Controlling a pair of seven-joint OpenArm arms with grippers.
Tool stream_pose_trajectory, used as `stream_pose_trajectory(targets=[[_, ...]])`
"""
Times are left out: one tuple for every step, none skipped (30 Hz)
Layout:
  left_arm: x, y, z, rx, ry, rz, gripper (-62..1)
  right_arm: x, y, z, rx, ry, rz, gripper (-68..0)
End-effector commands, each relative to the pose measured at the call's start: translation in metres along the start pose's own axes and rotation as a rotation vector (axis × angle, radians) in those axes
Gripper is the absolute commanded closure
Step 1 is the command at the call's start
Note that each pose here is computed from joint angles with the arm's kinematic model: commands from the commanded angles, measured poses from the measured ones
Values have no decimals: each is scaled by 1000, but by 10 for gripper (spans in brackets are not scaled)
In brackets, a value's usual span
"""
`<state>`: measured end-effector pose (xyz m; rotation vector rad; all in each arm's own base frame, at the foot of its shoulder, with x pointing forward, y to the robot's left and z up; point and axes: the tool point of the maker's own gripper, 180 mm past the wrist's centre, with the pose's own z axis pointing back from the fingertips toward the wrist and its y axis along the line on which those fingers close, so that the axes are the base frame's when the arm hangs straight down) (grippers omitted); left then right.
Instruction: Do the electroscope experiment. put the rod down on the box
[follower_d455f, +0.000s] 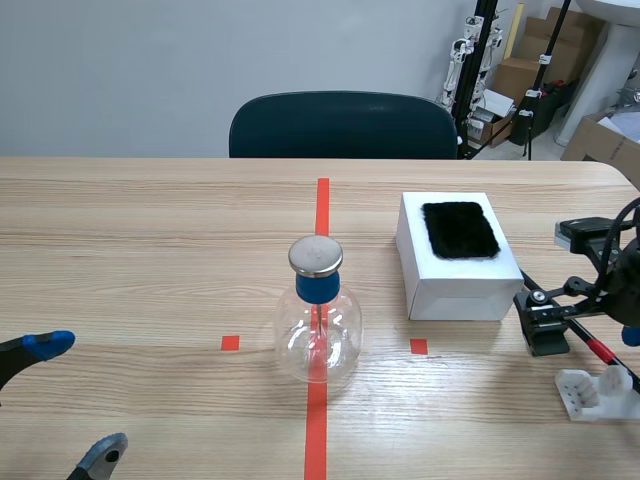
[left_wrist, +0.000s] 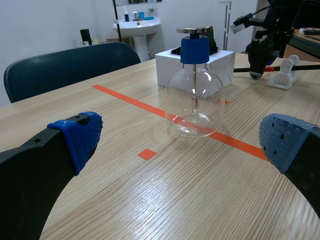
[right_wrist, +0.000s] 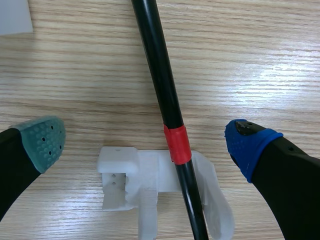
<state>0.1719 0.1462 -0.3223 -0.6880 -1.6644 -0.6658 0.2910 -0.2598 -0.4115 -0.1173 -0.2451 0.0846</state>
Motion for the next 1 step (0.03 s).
stream_pose_trajectory(targets=[[8,5,-1,1,-30,-18,-623,10,-7,7,-11,-27,-1,-669]])
